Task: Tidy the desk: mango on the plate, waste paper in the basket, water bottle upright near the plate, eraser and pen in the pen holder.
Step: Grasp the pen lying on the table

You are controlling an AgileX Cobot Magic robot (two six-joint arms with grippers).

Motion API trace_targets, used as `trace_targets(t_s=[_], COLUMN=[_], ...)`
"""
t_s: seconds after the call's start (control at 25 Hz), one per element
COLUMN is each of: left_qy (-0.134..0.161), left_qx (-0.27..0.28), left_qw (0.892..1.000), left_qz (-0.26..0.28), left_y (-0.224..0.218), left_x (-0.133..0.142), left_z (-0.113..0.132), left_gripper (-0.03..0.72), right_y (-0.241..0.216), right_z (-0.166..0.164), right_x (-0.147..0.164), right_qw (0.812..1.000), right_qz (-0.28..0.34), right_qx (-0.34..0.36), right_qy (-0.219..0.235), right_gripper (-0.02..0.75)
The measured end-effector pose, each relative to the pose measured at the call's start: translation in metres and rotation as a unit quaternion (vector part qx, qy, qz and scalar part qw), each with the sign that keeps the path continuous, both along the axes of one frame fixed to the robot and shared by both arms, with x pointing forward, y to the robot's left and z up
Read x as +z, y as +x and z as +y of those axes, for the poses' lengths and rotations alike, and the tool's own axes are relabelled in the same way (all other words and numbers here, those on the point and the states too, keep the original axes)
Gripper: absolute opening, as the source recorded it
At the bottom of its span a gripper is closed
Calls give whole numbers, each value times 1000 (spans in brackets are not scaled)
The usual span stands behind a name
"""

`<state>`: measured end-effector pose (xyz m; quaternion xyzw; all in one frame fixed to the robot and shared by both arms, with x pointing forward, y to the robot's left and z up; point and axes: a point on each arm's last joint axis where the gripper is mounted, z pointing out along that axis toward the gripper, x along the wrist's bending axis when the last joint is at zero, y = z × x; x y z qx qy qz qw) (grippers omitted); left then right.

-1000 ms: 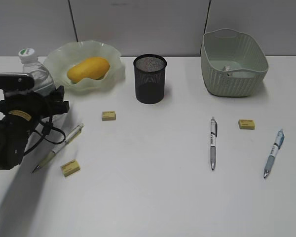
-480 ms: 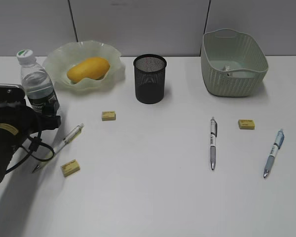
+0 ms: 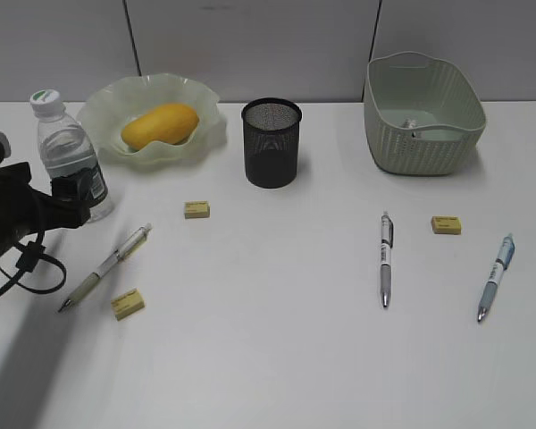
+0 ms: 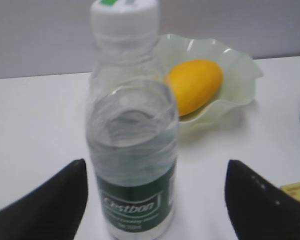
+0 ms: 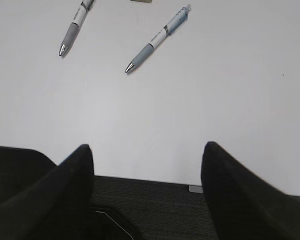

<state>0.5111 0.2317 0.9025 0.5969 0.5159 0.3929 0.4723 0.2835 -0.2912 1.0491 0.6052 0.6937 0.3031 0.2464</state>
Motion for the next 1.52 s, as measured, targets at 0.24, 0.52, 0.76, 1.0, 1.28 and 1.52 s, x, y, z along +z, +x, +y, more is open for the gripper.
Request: trace_targets(t_s=[0.24,0.52,0.76,1.0,1.28,1.52], left_qy=[7,26,47,71,101,102], left_qx=[-34,-50,-62,-70,-66,-62], left_qw=[998,976,950,907,887,912], left_qz=[59,208,302,410,446,392], left_y=[-17,-35,-50,-66,-98,-140], left_x=[38,79,115,144,167,178], left_z=[-2,-1,1,3,16,31], left_gripper=[643,598,592,588,556,554], right_y=[0,0,0,0,0,0], right_z=[0,0,0,0,0,0], right_x=[0,0,0,0,0,0], right_qw=[1000,1000,1000,1000,1000,1000], right_qz=[0,0,0,0,0,0], right_qx=[0,0,0,0,0,0], right_qy=[0,0,0,0,0,0], right_gripper=[531,531,531,531,531,531])
